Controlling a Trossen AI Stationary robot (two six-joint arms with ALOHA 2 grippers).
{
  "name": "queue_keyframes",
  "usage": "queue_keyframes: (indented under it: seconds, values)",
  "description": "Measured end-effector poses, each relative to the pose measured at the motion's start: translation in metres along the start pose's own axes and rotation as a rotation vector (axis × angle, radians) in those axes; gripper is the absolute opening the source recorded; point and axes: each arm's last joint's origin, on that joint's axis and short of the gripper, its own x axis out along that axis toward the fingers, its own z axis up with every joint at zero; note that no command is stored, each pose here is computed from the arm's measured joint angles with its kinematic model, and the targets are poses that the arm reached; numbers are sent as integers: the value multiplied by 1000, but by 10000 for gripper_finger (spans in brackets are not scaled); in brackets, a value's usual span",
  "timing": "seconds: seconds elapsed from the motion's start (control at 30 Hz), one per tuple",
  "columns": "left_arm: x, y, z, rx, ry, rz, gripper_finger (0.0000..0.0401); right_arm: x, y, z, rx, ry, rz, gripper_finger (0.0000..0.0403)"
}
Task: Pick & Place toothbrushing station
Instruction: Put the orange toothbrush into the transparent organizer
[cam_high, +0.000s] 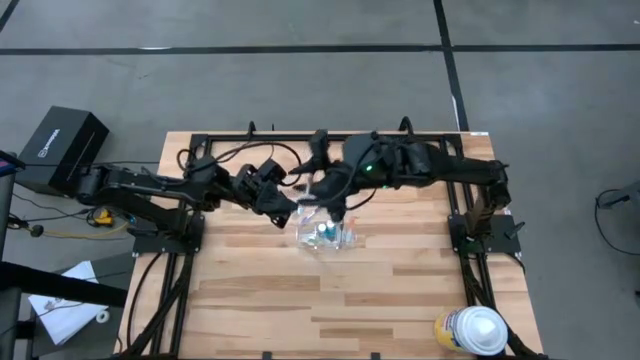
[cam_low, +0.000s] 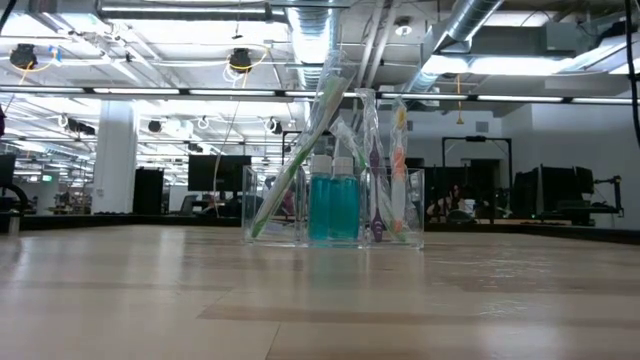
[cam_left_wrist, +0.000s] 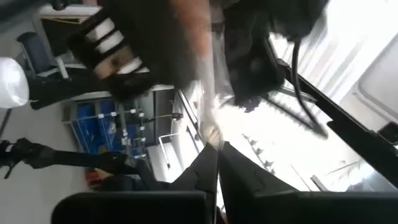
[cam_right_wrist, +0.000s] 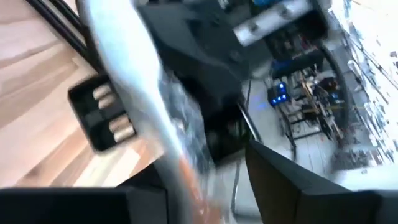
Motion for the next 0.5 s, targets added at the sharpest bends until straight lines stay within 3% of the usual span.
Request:
queue_keyframes:
  seconds: [0.17,0.5]
  values:
    - [-6,-8,8,26,-31,-14,1,-21,-6,0,25,-20,16,137]
    - [-9,-8,15,29,-37,6,1,-22,-2,5,20,-38,31,142]
